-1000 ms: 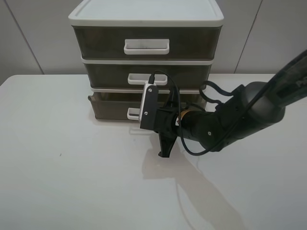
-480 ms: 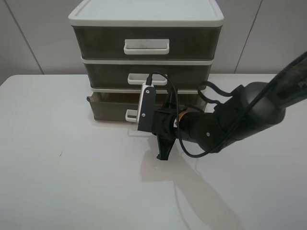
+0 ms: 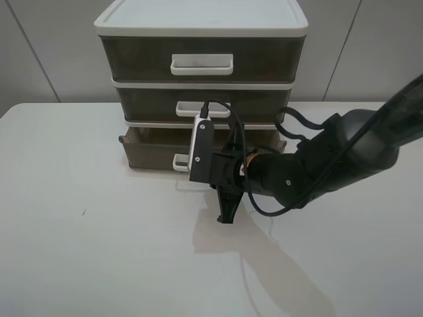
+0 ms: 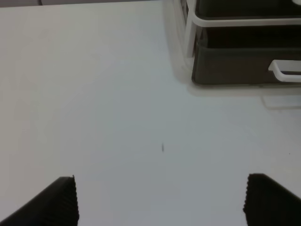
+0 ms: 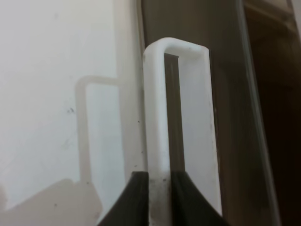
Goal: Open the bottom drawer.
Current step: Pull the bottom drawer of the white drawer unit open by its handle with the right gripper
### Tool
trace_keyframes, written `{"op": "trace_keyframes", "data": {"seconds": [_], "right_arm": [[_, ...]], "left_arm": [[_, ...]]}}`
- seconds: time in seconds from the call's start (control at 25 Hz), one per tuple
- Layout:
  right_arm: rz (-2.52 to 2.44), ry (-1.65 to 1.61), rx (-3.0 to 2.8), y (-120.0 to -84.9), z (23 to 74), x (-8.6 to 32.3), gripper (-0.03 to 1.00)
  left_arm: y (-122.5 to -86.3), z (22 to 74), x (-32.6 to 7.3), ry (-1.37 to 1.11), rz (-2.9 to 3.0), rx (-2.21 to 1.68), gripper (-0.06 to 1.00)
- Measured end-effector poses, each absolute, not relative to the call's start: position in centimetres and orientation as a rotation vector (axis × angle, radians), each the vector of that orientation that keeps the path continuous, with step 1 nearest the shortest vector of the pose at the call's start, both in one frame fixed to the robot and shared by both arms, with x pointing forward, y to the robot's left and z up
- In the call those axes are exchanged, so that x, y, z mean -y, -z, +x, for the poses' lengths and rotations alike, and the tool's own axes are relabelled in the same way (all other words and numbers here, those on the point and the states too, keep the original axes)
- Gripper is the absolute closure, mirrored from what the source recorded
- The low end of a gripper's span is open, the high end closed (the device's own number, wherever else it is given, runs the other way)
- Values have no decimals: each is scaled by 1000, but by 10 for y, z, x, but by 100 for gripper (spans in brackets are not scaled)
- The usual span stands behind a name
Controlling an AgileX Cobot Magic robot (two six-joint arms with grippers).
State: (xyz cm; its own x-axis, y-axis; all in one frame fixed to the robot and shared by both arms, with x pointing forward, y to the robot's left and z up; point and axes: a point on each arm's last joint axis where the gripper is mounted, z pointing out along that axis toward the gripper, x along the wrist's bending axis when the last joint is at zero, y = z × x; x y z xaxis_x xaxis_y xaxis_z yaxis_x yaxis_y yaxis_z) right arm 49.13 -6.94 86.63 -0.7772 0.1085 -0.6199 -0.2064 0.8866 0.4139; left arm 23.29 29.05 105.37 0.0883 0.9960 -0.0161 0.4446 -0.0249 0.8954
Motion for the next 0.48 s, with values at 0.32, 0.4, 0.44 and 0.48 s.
{"op": "trace_keyframes", "data": {"seconds": [0.32, 0.4, 0.44, 0.48], "right_arm": [[-73, -613, -2411, -871, 489, 70, 95], [-74, -609, -2423, -872, 488, 70, 95], [-75, -608, -2425, -872, 488, 71, 95], [-75, -606, -2431, -872, 488, 71, 95]], "left_arm": [[-1054, 233, -290, -890, 1584, -1464, 23], [-1054, 233, -290, -890, 1584, -1464, 23], [-1054, 233, -290, -890, 1584, -1464, 23], [-1054, 233, -290, -890, 1584, -1464, 23]]}}
